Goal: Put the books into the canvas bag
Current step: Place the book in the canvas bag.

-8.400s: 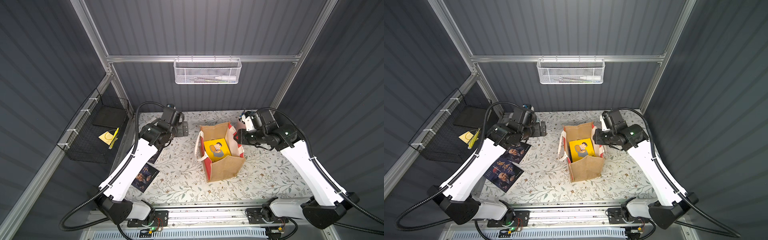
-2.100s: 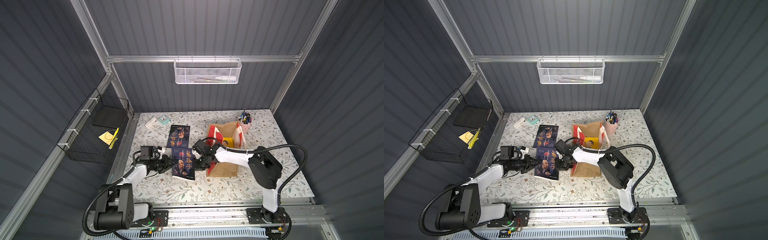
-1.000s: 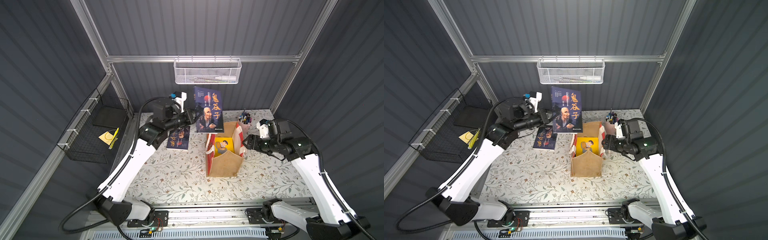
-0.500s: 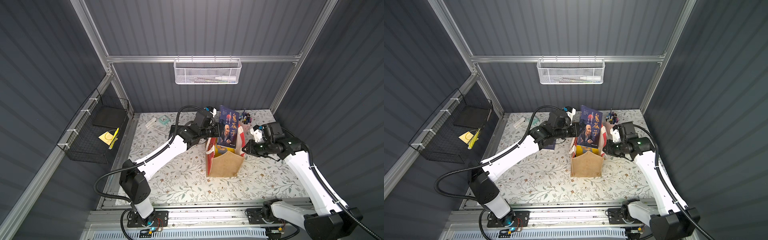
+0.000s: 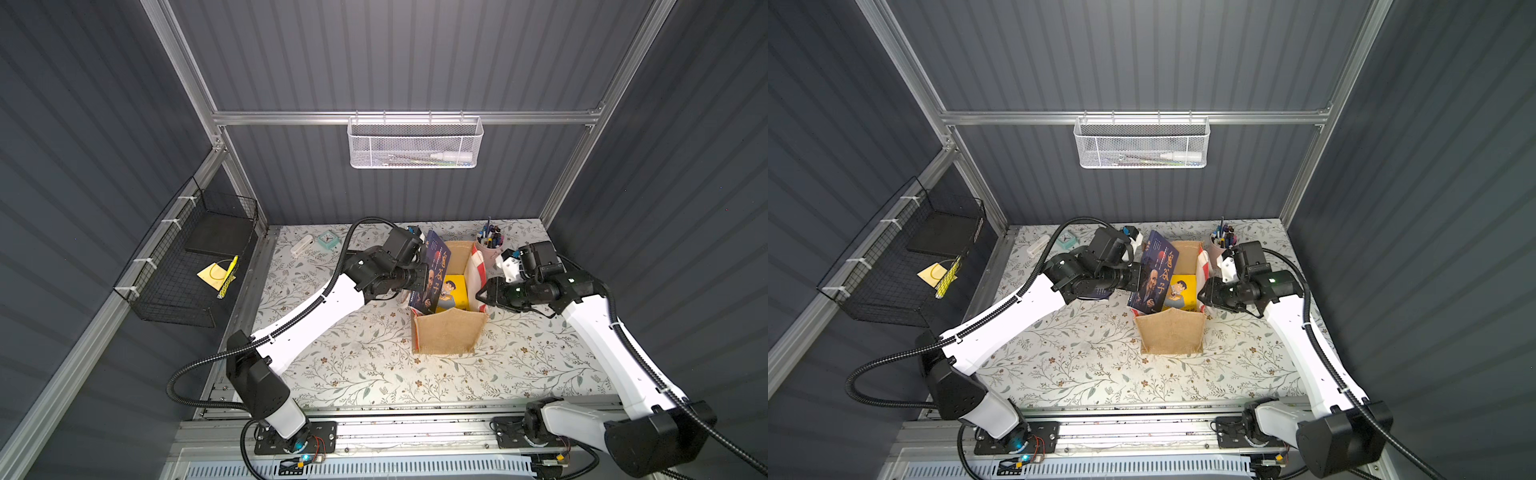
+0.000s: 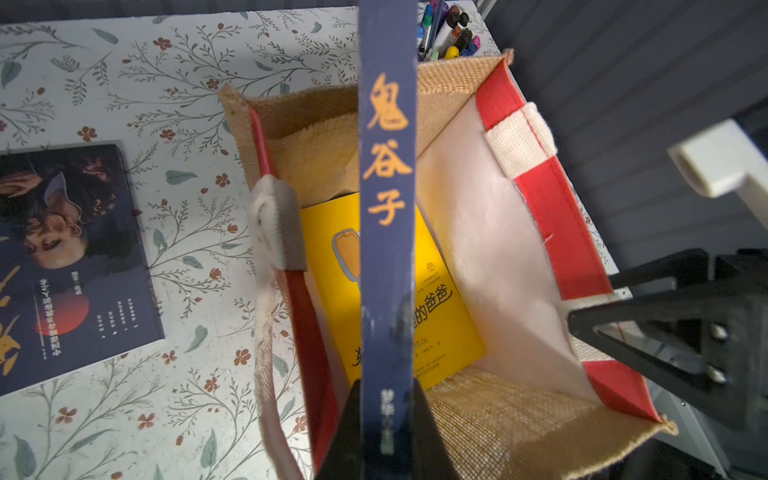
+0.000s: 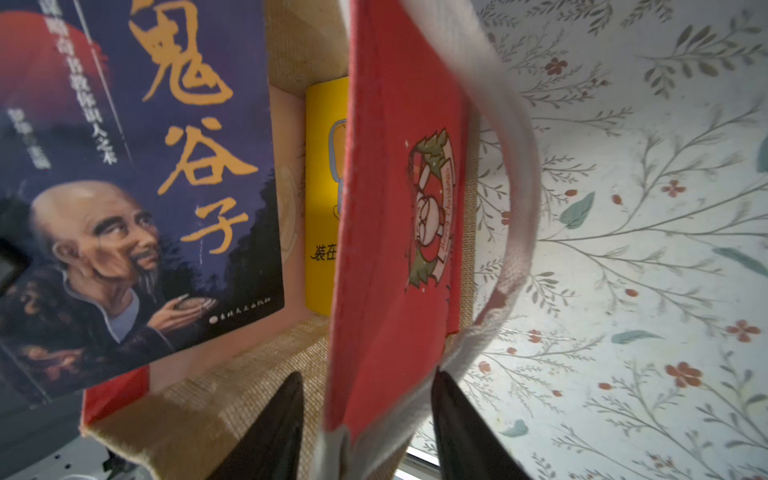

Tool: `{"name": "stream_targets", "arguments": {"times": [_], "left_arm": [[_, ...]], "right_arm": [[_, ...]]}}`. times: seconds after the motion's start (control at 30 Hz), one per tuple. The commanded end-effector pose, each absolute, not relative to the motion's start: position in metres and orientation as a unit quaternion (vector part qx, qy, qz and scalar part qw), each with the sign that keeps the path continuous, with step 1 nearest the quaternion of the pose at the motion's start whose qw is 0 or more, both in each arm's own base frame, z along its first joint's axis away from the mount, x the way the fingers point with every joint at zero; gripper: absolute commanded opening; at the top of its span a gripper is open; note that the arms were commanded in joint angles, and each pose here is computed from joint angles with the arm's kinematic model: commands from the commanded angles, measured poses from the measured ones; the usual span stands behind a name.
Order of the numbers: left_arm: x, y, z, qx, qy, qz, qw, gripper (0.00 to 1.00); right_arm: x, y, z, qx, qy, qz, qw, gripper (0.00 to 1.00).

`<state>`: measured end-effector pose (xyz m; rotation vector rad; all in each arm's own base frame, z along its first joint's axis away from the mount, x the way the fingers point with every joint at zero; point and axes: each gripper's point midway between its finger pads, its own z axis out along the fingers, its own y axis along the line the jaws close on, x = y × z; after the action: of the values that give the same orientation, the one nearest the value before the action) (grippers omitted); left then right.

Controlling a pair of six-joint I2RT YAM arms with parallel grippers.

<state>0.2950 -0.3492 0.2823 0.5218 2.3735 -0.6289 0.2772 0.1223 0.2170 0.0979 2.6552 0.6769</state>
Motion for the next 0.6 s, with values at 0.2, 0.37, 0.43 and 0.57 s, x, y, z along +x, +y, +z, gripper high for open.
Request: {"name": "stream_targets", "arguments": {"times": [0.2, 0.37, 0.43, 0.57], "left_arm": [[0.284, -0.38, 0.281, 0.218, 0.936, -0.143, 0.236, 0.0], [0.289, -0.401, 0.278, 0.16, 0.939, -0.199, 0.23, 0.0], [0.293, -0.406, 0.28, 0.137, 0.937, -0.219, 0.236, 0.0], [0.307, -0.418, 0.29, 0.091, 0.924, -0.282, 0.243, 0.0]], "right_arm": [[0.272, 0.137, 0.228, 0.037, 0.948, 0.229, 0.218, 0.12], [0.262, 0.146, 0.225, 0.031, 0.95, 0.221, 0.217, 0.08], [0.26, 0.149, 0.225, 0.03, 0.951, 0.221, 0.215, 0.08], [0.256, 0.148, 0.227, 0.027, 0.951, 0.218, 0.218, 0.07]]}}
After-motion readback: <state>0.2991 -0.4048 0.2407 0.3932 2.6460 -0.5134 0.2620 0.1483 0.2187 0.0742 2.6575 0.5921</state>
